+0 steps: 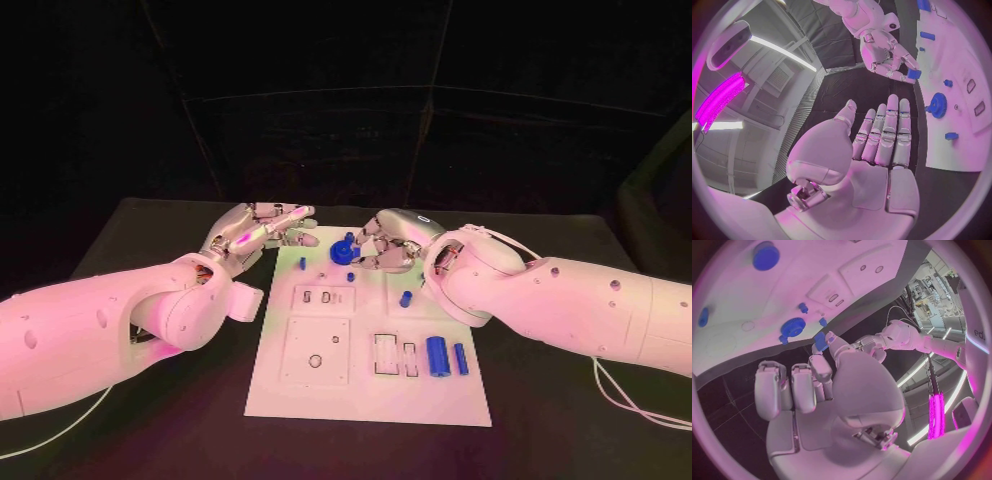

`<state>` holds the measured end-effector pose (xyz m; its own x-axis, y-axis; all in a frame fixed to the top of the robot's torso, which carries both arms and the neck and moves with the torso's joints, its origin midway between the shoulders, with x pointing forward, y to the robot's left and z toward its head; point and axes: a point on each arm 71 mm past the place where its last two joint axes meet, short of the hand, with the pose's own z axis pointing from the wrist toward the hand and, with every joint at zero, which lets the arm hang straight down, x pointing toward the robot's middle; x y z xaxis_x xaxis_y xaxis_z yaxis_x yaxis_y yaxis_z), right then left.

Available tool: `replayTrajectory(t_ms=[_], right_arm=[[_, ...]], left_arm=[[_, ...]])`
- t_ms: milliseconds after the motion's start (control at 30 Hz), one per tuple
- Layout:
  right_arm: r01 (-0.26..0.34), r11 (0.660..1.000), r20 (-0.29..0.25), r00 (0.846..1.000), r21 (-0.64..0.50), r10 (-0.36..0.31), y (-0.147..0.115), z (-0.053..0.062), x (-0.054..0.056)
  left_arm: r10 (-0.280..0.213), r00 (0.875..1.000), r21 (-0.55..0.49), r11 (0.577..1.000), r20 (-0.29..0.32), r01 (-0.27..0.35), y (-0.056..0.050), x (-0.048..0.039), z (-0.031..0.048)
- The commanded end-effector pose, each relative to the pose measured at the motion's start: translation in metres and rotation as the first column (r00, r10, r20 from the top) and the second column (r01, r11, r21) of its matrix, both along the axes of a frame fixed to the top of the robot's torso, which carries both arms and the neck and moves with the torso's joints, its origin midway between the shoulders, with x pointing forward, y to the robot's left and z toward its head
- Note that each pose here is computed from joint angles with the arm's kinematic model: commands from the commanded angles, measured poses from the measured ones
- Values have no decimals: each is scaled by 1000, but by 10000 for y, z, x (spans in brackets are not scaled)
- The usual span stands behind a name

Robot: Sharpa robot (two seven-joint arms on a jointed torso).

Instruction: Assemble the parts on the task board

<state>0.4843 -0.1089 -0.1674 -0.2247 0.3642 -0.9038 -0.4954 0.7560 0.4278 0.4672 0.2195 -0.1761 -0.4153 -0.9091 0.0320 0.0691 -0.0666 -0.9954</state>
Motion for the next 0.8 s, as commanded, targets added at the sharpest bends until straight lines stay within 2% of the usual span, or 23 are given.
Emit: replayTrajectory(t_ms=[33, 200, 367, 567, 800], right_arm=[[-9, 996, 3, 1000, -86, 9, 91, -87, -28], [-41, 991, -17, 999, -130, 39, 229, -250, -100], [-58, 987, -25, 998, -152, 54, 309, -340, -145], [-70, 983, -30, 997, -172, 66, 363, -400, -172], [-79, 983, -4, 997, -165, 80, 440, -408, -203]], left_arm=[[-4, 1000, -12, 1000, 12, 4, -4, 4, 28], [0, 1000, -15, 1000, 12, 0, 5, 10, 35], [2, 1000, -15, 1000, 13, -2, 9, 16, 37], [2, 1000, -15, 1000, 13, -2, 10, 22, 36], [2, 1000, -15, 1000, 12, -2, 10, 29, 34]])
